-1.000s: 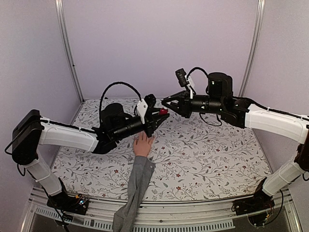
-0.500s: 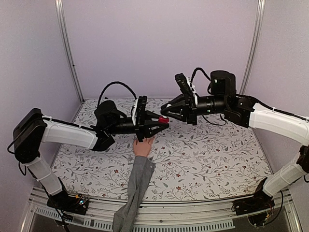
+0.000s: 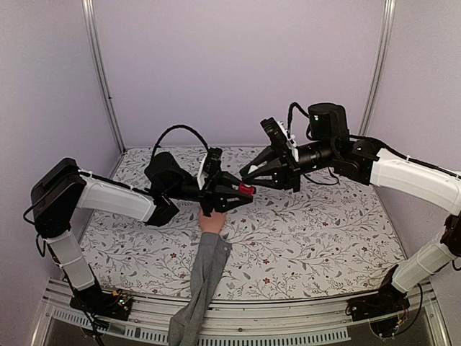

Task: Paint the nails
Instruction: Unscrew the nail polish bottle.

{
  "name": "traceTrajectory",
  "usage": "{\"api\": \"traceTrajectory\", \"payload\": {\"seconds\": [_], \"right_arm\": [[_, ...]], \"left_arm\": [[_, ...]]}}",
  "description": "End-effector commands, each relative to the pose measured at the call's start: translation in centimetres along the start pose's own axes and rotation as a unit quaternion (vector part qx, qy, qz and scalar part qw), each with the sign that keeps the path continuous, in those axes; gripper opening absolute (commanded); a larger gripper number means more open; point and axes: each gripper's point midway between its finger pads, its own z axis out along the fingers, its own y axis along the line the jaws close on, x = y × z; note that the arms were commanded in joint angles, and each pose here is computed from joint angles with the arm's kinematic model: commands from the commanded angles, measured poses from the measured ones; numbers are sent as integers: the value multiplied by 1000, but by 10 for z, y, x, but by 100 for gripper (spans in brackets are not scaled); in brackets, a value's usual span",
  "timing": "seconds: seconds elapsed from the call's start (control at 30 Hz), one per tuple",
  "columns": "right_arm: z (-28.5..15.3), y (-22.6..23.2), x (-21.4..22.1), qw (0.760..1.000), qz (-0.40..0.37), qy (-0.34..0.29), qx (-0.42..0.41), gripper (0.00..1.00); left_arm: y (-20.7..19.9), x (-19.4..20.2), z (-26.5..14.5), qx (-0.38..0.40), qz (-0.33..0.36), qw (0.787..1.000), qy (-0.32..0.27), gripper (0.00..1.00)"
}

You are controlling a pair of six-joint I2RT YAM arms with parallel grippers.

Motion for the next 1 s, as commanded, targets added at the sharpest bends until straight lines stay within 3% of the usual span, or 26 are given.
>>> {"api": "traceTrajectory", "payload": {"seconds": [0.0,0.13,0.37,0.63,0.97], "right_arm": [[1,-6,-4,1000,-9,1,13,29],[-1,-12,-5,999,-4,3,39,55],[-10,-23,-13,996,19,-12,91,73],[-26,-68,-8,967,97,-23,233,75],[-37,-98,-9,939,145,-41,309,70]], "left_arm": [[-4,-20,2,-1,43,999,-26,0],[8,-24,-8,-54,55,996,-34,0],[37,-30,-22,-169,79,982,-30,0],[74,-34,-45,-322,115,939,-25,0],[95,-18,-46,-429,158,889,32,0]]}}
